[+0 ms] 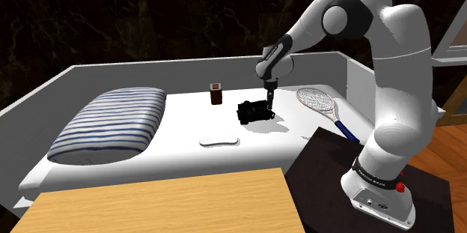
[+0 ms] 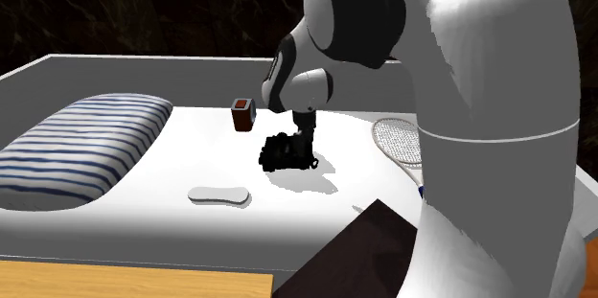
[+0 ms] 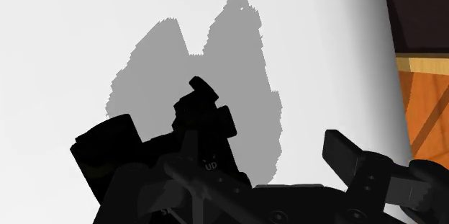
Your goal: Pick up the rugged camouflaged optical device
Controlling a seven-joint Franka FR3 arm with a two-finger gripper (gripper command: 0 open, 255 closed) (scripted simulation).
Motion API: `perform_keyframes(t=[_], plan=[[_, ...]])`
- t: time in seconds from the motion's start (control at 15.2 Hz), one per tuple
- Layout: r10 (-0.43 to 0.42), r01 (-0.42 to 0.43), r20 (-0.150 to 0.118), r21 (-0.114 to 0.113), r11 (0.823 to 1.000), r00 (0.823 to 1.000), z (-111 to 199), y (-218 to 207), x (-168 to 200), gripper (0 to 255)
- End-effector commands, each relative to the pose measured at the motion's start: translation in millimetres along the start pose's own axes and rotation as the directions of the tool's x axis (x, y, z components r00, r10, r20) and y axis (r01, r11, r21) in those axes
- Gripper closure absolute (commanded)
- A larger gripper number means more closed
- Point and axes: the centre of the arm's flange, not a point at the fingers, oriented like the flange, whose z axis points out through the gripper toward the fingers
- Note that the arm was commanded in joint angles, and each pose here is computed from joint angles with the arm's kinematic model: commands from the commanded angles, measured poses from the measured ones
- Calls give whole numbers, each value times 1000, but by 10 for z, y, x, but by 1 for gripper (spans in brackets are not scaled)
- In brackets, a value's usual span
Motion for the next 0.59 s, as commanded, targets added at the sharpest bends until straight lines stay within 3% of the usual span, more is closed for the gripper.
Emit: perform_keyframes(t=[0.0, 0.2, 0.53], plan=[[-26, 26, 8, -2, 1000, 1000, 205, 172, 108, 0], [-60, 60, 19, -4, 998, 998, 481, 390, 254, 0], [-60, 60, 19, -4, 998, 998, 744, 406, 276, 0]])
